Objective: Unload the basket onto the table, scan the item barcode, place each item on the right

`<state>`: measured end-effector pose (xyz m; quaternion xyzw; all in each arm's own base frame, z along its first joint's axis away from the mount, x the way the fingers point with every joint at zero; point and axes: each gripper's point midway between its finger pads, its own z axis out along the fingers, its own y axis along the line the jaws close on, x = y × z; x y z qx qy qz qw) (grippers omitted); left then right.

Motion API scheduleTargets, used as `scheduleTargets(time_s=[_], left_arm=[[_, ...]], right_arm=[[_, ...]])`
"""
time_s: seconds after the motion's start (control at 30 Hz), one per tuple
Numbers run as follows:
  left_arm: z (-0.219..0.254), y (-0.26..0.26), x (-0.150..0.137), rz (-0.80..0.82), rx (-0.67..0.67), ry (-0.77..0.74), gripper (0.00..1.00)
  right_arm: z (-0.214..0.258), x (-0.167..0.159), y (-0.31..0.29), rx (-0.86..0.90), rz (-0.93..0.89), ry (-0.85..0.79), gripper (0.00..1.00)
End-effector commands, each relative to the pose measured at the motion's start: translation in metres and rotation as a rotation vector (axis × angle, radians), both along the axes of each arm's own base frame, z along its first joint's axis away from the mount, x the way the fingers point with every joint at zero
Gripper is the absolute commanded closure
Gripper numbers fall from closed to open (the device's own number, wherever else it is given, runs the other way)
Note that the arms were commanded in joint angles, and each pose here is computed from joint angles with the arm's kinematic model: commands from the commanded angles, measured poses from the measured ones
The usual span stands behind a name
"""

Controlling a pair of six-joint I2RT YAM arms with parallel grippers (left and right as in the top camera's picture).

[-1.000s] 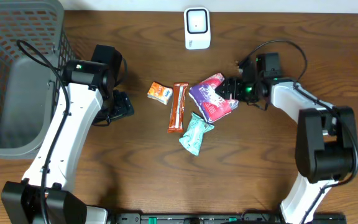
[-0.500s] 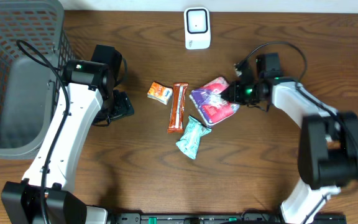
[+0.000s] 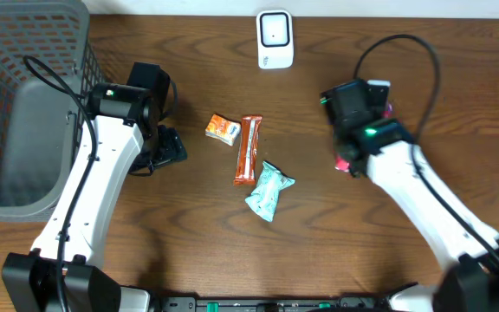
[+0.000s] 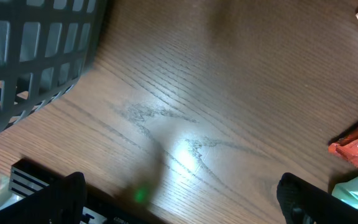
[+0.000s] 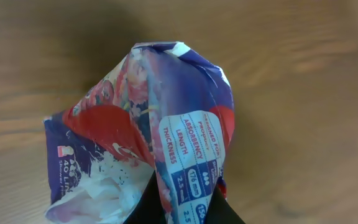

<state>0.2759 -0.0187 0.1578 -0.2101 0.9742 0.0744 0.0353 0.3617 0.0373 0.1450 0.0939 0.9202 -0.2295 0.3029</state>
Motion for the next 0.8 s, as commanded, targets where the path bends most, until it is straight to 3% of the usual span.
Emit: scheduleTargets(time_s=[0.0, 0.13, 0.3, 0.4, 0.57, 0.77], left_arm=[[0.000, 0.002, -0.002, 0.017, 0.003, 0.002, 0.02], [0.000, 0.002, -0.002, 0.017, 0.003, 0.002, 0.02], [0.000, 0.002, -0.002, 0.017, 0.003, 0.002, 0.02], [0.000, 0.002, -0.002, 0.017, 0.003, 0.002, 0.02], [0.000, 0.002, -0.002, 0.017, 0.003, 0.002, 0.02], [0.000, 0.002, -0.002, 0.017, 0.003, 0.002, 0.02]], right_arm=[[-0.006, 0.002, -0.012, -0.205, -0.084, -0.052, 0.95], [-0.040, 0.004, 0.022, -0.197, 0.005, 0.012, 0.85], [-0.063, 0.002, 0.086, -0.051, 0.148, 0.029, 0.46], [-0.063, 0.002, 0.135, 0.109, 0.247, 0.006, 0.35], [-0.012, 0.015, 0.163, 0.225, 0.287, -0.079, 0.14], [0.059, 0.027, 0.126, 0.244, 0.228, -0.150, 0.05]])
